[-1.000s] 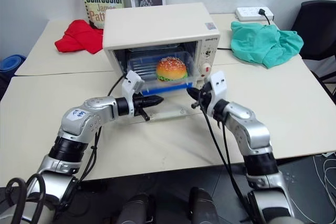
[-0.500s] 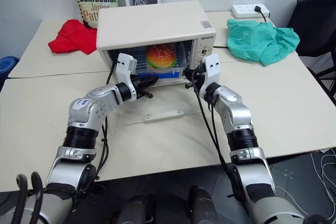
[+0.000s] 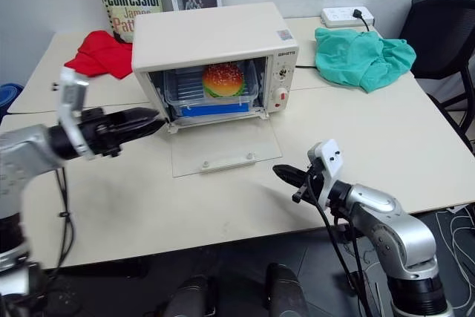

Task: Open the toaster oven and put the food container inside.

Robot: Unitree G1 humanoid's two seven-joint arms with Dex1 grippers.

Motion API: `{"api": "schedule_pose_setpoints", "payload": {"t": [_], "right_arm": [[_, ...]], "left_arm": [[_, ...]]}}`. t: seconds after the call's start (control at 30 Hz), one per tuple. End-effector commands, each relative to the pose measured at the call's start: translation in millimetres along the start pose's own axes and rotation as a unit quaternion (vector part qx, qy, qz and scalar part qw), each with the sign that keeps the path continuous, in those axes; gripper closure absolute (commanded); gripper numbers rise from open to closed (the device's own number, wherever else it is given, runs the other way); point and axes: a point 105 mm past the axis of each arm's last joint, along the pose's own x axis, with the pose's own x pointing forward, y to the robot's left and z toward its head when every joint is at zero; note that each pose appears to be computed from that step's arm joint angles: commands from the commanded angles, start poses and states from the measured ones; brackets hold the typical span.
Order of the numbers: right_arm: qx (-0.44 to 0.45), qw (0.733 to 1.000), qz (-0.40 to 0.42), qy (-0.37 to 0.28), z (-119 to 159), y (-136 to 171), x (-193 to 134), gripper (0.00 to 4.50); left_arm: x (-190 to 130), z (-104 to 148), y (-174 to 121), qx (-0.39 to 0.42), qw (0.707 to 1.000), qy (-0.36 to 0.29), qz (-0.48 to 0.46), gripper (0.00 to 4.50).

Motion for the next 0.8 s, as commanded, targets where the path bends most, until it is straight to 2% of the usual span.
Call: {"api": "schedule_pose_setpoints", "payload": {"t": [0.03,0.13,0.17,0.27,0.4,0.6,0.7,0.8], "right_arm": [[0.011,1.000,-0.023,-0.012,-2.3,-7.1,7.3,4.50],[0.017,0.999,-0.050,-0.002,-16.9,-20.8,19.6,4.50],[0.014,0.998,-0.060,0.000,-20.8,-25.2,23.5,4.50],[0.024,0.997,-0.073,-0.015,-20.3,-34.2,32.4,4.50],[0.013,0.996,-0.067,-0.055,4.0,-40.4,45.8,4.50],[-0.026,0.993,0.013,-0.117,74.7,-20.6,38.0,4.50],[-0.062,0.990,0.070,-0.106,103.8,-4.3,13.1,3.93],[-0.081,0.989,0.086,-0.090,124.9,-3.9,-16.0,2.85]], "left_arm": [[-14.7,15.2,-13.9,0.066,0.997,0.007,-0.025,1.13],[-22.1,18.2,-14.9,0.100,0.994,0.024,-0.018,0.17],[-23.3,22.3,-14.1,0.117,0.993,0.022,-0.010,0.01],[-24.2,30.1,-10.7,0.148,0.989,0.018,0.016,0.01],[-23.2,27.5,-18.0,0.160,0.987,0.023,0.007,0.01],[-25.0,17.2,-12.9,0.154,0.988,0.031,0.016,0.01],[-29.3,18.4,-6.3,0.151,0.988,0.027,0.027,0.00],[-33.5,20.1,0.6,0.151,0.987,0.026,0.036,0.00]]}}
